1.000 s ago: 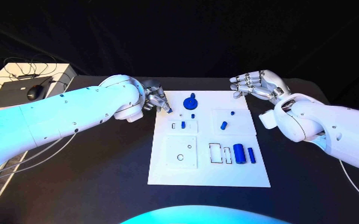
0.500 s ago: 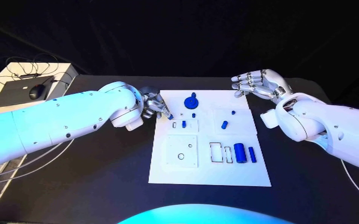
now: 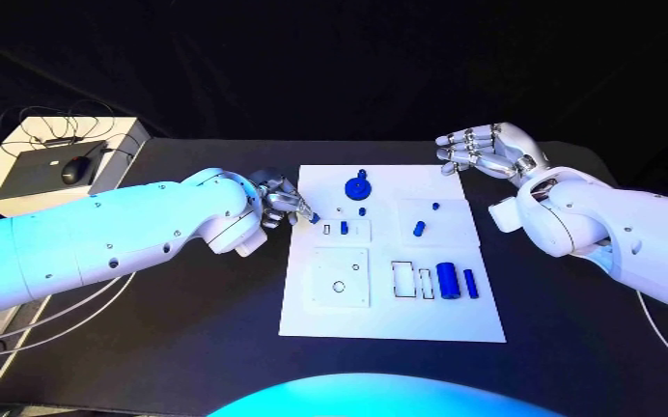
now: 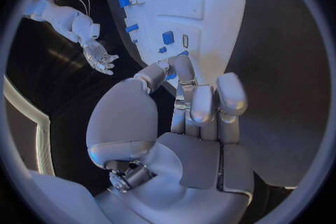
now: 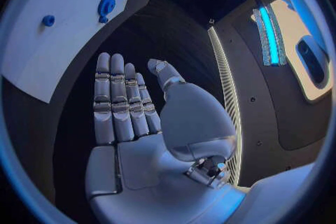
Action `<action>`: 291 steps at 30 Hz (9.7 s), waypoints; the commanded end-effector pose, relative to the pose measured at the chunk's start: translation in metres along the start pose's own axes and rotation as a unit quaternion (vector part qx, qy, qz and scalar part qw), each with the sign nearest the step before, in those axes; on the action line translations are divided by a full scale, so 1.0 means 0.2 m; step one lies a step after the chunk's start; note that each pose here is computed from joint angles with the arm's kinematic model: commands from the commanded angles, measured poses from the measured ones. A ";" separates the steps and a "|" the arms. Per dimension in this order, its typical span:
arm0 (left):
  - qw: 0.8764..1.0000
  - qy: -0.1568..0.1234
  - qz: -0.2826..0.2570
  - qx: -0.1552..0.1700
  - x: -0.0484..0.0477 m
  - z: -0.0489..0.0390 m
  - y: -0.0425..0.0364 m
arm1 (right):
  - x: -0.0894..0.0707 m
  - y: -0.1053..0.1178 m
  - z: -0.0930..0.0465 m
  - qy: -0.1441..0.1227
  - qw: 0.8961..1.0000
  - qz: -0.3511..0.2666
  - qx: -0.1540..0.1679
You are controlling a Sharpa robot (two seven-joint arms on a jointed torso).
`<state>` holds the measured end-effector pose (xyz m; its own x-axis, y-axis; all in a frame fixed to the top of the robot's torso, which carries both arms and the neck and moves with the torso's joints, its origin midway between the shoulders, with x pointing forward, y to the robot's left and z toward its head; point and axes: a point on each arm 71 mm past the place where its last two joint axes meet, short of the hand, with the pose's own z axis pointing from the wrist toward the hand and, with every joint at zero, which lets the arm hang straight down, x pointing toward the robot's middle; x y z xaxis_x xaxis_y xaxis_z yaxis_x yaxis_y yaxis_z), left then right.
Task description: Assemble the parts on the task board
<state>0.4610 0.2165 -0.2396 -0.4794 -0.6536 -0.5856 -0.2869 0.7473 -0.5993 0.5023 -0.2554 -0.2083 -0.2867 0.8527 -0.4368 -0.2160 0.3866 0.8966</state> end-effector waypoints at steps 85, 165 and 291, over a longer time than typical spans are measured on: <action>0.990 0.041 0.132 0.019 0.249 0.033 -0.049 | 0.01 0.02 0.01 0.007 1.000 0.006 -0.005; 0.984 0.068 0.164 0.016 0.288 0.062 -0.078 | 0.01 0.02 0.00 0.011 1.000 0.001 -0.006; 0.872 -0.006 0.376 0.315 0.320 0.292 -0.514 | -0.01 -0.01 0.03 -0.004 1.000 0.005 -0.005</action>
<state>0.5086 0.0918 -0.2460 -0.3154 -0.0297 -0.9485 0.6152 0.7546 -0.2282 0.5089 -0.2569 -0.2100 -0.2757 0.8599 -0.4297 -0.2105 0.3821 0.8998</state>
